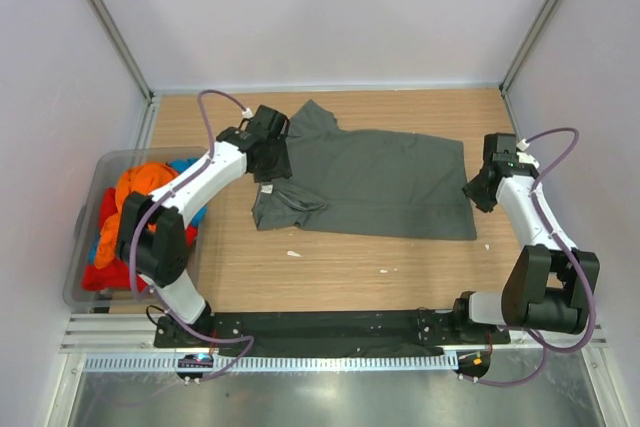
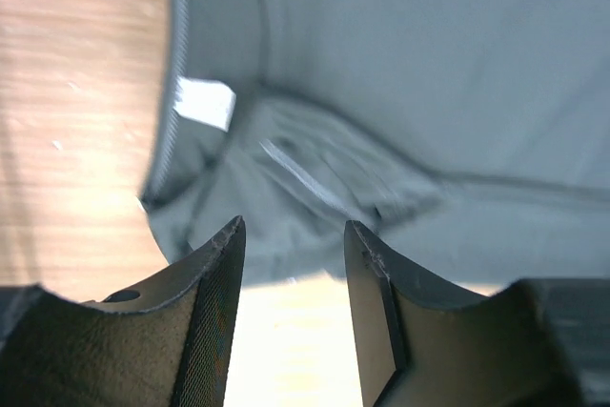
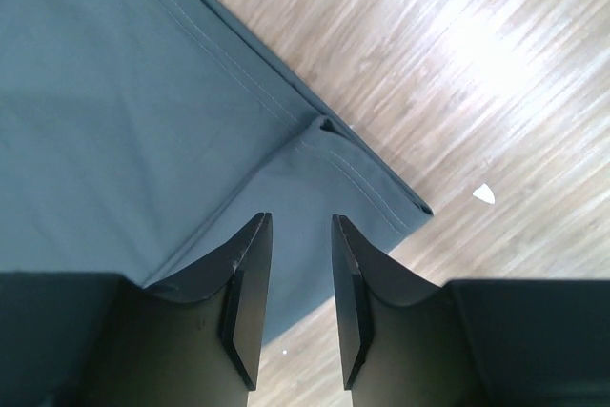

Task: Fold and stack the t-shirts
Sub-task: Fold the tshirt

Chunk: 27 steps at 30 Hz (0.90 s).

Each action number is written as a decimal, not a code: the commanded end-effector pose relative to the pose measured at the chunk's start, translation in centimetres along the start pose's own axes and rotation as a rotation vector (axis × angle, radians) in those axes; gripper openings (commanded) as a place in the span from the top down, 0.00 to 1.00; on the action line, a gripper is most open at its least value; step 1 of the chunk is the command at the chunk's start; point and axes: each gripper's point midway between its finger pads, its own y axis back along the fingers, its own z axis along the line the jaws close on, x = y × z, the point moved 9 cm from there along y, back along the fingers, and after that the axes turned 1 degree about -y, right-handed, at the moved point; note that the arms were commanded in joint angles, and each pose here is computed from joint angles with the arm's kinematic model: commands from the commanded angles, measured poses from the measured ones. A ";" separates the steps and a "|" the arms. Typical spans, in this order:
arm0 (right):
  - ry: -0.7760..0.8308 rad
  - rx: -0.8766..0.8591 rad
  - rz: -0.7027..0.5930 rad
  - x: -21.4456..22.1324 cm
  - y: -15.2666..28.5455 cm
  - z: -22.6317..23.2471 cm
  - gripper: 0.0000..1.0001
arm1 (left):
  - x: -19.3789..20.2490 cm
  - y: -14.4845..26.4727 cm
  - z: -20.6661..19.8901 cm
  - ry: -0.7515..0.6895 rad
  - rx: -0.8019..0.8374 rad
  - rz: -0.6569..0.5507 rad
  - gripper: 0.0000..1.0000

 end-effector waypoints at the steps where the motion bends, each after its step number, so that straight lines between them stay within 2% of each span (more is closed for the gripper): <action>1: 0.016 -0.003 0.031 0.5 1.0 -0.8 0.63 | 2.5 2.4 -0.5 -0.059 0.035 0.013 0.52; 5: 0.002 -0.042 0.069 1.7 0.5 -0.9 0.65 | 5.0 1.7 -0.8 -0.043 0.108 0.083 0.53; 10: -0.007 -0.035 0.111 3.3 -1.2 -1.5 0.65 | 7.1 0.0 -0.1 -0.030 0.095 0.146 0.53; 12: 0.006 -0.018 0.123 3.6 -2.2 -1.5 0.65 | 8.3 -0.9 -0.1 -0.039 0.103 0.207 0.54; 17: 0.041 0.002 0.126 4.3 -4.3 -1.8 0.66 | 9.7 -2.8 1.6 -0.063 -0.060 0.247 0.54; 21: 0.080 0.079 0.108 4.5 -5.8 -2.5 0.67 | 9.3 -3.5 3.3 -0.108 -0.253 0.191 0.55; 27: 0.138 0.180 0.085 4.2 -7.0 -3.5 0.68 | 7.9 -3.3 3.7 -0.137 -0.366 0.134 0.54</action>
